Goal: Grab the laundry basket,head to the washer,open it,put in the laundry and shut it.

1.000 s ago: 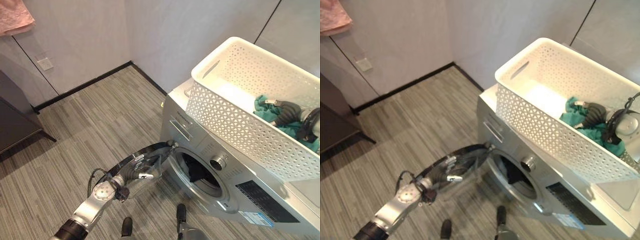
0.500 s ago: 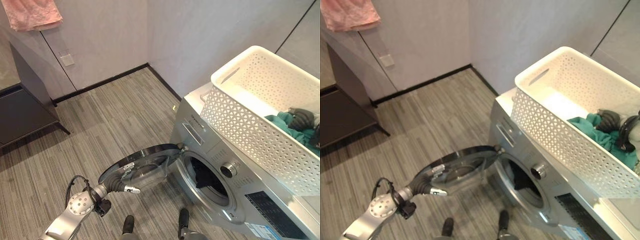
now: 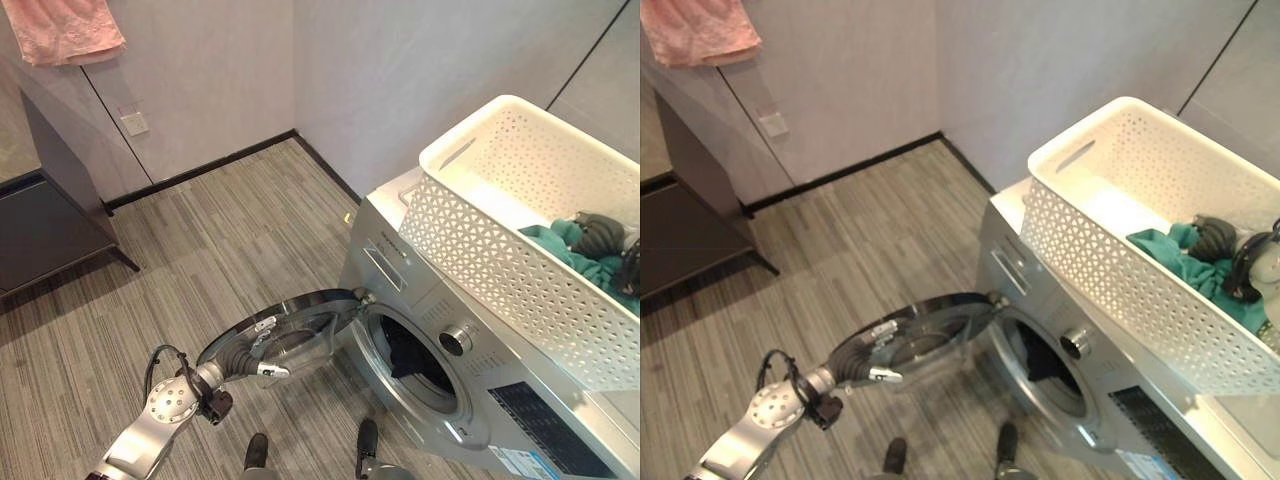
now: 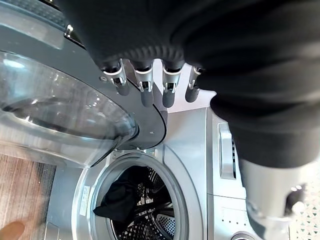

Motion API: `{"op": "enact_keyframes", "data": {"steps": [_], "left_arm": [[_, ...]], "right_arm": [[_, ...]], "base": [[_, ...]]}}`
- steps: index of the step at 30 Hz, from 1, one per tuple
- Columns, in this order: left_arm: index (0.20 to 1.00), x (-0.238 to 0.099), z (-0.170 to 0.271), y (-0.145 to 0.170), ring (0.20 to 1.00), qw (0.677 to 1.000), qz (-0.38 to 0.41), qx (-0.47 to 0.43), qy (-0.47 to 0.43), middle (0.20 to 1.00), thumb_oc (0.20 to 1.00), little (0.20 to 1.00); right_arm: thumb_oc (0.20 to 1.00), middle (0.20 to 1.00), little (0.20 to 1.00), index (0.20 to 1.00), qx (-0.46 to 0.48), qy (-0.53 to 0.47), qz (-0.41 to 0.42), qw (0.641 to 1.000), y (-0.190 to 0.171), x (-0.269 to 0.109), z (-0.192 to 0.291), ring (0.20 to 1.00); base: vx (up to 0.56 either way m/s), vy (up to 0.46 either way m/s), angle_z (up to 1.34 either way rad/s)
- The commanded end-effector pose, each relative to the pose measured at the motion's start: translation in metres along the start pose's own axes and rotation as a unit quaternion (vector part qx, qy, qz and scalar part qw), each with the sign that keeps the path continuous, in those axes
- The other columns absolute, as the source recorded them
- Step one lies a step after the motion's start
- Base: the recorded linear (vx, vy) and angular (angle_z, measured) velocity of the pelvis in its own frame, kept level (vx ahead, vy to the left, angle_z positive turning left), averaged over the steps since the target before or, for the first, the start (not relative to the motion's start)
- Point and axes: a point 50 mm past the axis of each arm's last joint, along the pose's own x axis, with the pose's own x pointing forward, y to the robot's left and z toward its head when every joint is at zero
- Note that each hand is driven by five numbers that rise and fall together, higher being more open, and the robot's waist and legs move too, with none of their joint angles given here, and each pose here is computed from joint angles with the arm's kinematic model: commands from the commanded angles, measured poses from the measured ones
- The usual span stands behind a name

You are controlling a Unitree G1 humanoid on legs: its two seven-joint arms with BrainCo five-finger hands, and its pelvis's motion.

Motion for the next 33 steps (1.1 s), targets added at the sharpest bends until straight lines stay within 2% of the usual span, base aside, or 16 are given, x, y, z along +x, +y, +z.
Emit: {"op": "enact_keyframes", "data": {"steps": [1,7,10,13,17,25,33], "left_arm": [[1.0,0.008,0.02,0.006,1.0,0.998,0.014,0.02,-0.053,1.0,1.0,1.0],[1.0,0.01,0.017,0.009,1.0,0.998,0.034,0.017,-0.049,1.0,1.0,1.0],[1.0,0.01,0.017,0.014,1.0,0.997,0.051,0.024,-0.049,1.0,1.0,1.0],[1.0,0.01,0.018,0.016,1.0,0.997,0.056,0.027,-0.052,1.0,1.0,1.0],[1.0,0.012,0.024,0.02,1.0,0.994,0.074,0.04,-0.065,1.0,1.0,1.0],[1.0,0.016,0.027,0.024,1.0,0.991,0.085,0.076,-0.067,1.0,1.0,1.0],[1.0,0.016,0.028,0.025,1.0,0.989,0.093,0.097,-0.066,1.0,1.0,1.0]], "right_arm": [[0.2,0.2,0.2,0.2,0.047,-0.018,-0.168,0.985,-0.058,-0.005,0.011,0.2],[0.2,0.2,0.2,0.2,0.069,-0.047,-0.262,0.961,-0.086,-0.013,0.026,0.2],[0.2,0.2,0.2,0.2,0.046,-0.067,-0.323,0.943,-0.104,-0.021,0.042,0.2],[0.2,0.2,0.2,0.2,0.035,-0.072,-0.339,0.937,-0.109,-0.024,0.048,0.2],[0.2,0.2,0.2,0.2,0.023,-0.089,-0.407,0.909,-0.119,-0.036,0.056,0.2],[0.2,0.2,0.2,0.2,0.015,-0.07,-0.443,0.894,-0.109,-0.046,0.042,0.2],[0.2,0.2,0.2,0.2,-0.007,-0.087,-0.48,0.873,-0.114,-0.063,0.048,0.2]], "base": [[0.02,0.039,0.0],[0.01,0.044,0.0],[0.0,0.085,-0.02],[0.01,0.082,-0.02],[0.01,0.158,-0.07],[-0.01,0.137,0.0],[-0.03,0.135,0.0]]}}
